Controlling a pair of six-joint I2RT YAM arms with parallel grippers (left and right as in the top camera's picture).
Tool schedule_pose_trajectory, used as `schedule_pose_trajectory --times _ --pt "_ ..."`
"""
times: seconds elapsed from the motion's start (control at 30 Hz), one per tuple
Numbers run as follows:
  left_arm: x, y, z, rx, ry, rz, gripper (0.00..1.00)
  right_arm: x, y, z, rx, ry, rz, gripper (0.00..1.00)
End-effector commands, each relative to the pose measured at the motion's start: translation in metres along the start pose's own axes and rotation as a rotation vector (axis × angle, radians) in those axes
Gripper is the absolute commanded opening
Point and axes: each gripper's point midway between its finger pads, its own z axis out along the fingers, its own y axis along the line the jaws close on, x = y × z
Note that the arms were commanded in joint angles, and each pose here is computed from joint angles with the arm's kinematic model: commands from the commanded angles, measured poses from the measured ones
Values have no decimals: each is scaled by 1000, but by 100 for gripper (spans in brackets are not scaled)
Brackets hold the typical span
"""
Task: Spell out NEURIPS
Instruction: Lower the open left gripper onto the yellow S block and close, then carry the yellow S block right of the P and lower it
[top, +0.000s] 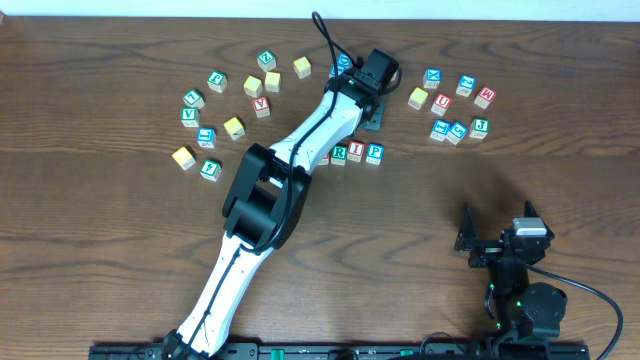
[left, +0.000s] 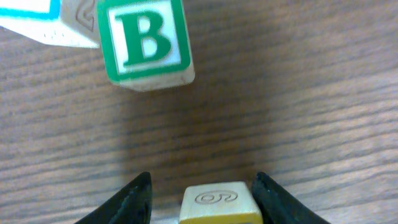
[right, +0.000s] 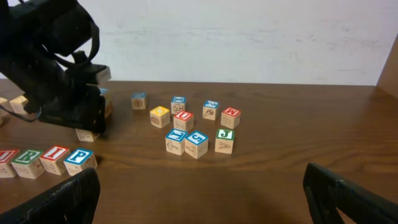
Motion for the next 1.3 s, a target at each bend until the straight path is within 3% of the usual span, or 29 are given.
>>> schedule_pose_trajectory --times 0.0,0.53,1.07,1.27 --pt "6 3 8 -10 14 0 47 0 0 0 0 -1 8 99" --pt "-3 -10 -21 17 -9 13 34 0 0 0 0 -1 8 99" --pt "-15 -13 -54 32 -38 14 30 0 -1 0 1 -1 8 99" --pt "-15 -39 -75 104 -44 13 31 0 0 0 0 -1 8 99"
